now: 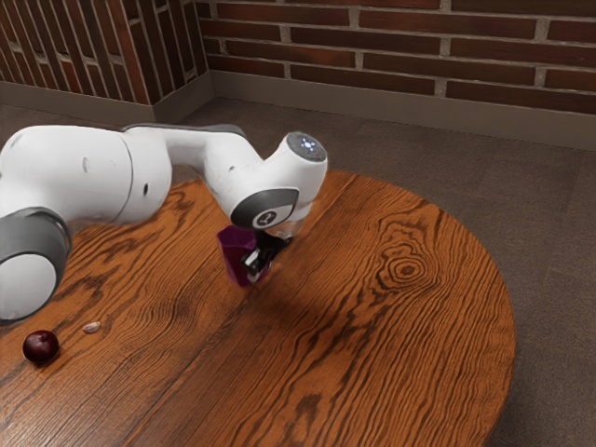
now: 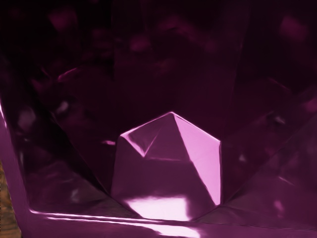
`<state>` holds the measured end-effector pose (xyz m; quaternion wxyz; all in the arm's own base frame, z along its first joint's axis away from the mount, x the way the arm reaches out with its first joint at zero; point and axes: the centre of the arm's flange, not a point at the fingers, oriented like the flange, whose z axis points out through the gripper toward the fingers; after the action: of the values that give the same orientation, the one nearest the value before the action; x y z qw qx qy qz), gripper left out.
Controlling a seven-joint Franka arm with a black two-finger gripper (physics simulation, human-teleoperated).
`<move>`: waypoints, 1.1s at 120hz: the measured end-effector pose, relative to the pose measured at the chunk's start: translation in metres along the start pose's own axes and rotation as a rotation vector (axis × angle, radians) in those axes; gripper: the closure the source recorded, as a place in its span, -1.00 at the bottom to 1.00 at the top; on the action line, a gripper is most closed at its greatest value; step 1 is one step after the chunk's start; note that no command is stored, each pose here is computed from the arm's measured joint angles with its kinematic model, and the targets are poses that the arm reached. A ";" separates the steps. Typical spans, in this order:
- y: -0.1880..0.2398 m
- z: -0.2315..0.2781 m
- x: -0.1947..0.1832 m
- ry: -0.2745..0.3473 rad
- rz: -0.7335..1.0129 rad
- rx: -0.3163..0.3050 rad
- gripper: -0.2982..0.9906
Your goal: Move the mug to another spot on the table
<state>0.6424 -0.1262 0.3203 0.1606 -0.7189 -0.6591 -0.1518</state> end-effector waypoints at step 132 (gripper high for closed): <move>0.011 0.047 -0.014 0.013 0.052 -0.059 0.12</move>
<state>0.6529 -0.1194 0.2719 0.1475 -0.7393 -0.6342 -0.1719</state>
